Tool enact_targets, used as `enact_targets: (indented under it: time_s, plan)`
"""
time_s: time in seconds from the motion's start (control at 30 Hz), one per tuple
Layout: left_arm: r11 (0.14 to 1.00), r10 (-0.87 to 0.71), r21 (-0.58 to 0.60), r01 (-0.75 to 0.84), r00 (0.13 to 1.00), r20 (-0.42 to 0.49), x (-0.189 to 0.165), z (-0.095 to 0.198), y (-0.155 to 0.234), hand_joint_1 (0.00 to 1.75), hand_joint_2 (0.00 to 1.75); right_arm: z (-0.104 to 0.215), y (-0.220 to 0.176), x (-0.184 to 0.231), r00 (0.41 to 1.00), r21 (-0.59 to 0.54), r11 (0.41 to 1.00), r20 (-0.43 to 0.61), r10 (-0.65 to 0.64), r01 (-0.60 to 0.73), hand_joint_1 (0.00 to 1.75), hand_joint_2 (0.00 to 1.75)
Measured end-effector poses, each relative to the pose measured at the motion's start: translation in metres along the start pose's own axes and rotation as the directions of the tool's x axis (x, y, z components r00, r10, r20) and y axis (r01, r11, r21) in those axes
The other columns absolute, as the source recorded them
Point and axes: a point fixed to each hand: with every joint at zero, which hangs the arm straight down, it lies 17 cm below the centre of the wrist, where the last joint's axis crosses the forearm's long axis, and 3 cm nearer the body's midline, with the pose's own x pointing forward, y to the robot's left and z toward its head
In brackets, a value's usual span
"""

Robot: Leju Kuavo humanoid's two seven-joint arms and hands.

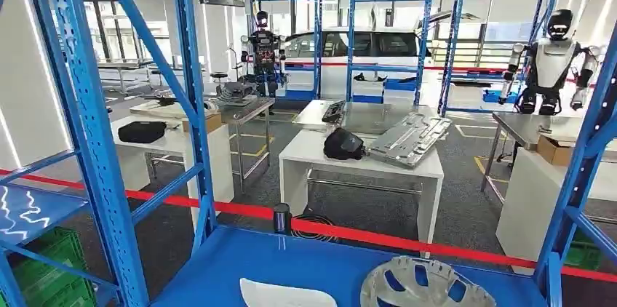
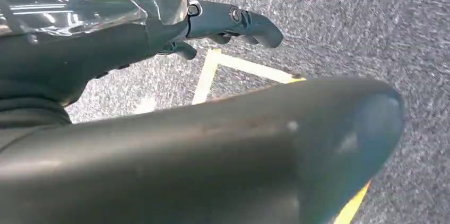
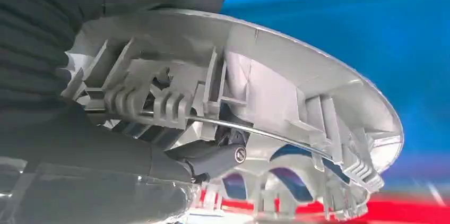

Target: Take the parts from the cabinet and place them on the table.

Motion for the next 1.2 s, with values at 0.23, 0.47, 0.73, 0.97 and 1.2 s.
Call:
enact_targets:
  time_s: [0.23,0.47,0.73,0.97,1.2]
  plan:
    - [1.000,-0.012,-0.010,0.012,1.000,0.007,0.000,0.001,-0.006,0.00,1.75,0.004,-0.042,0.065,0.973,-0.136,0.975,0.171,-0.154,0.178,1.75,1.75]
    - [0.999,-0.048,-0.012,0.049,0.998,0.044,0.003,0.002,-0.011,0.00,1.75,0.031,-0.075,0.124,0.872,-0.184,0.894,0.367,-0.323,0.409,1.75,1.75]
    - [0.997,-0.064,-0.030,0.066,0.995,0.072,0.005,0.005,-0.018,0.00,1.75,0.064,-0.103,0.161,0.733,-0.151,0.787,0.501,-0.460,0.598,1.75,1.75]
    - [0.998,-0.033,-0.052,0.037,0.997,0.072,0.004,0.007,-0.028,0.00,1.75,0.089,-0.107,0.184,0.538,0.012,0.664,0.575,-0.616,0.747,1.75,1.75]
    - [0.998,-0.049,0.036,0.044,0.984,0.169,0.017,0.009,-0.020,0.00,1.75,0.154,-0.149,0.238,0.056,0.375,0.396,0.663,-0.747,0.838,1.75,1.75]
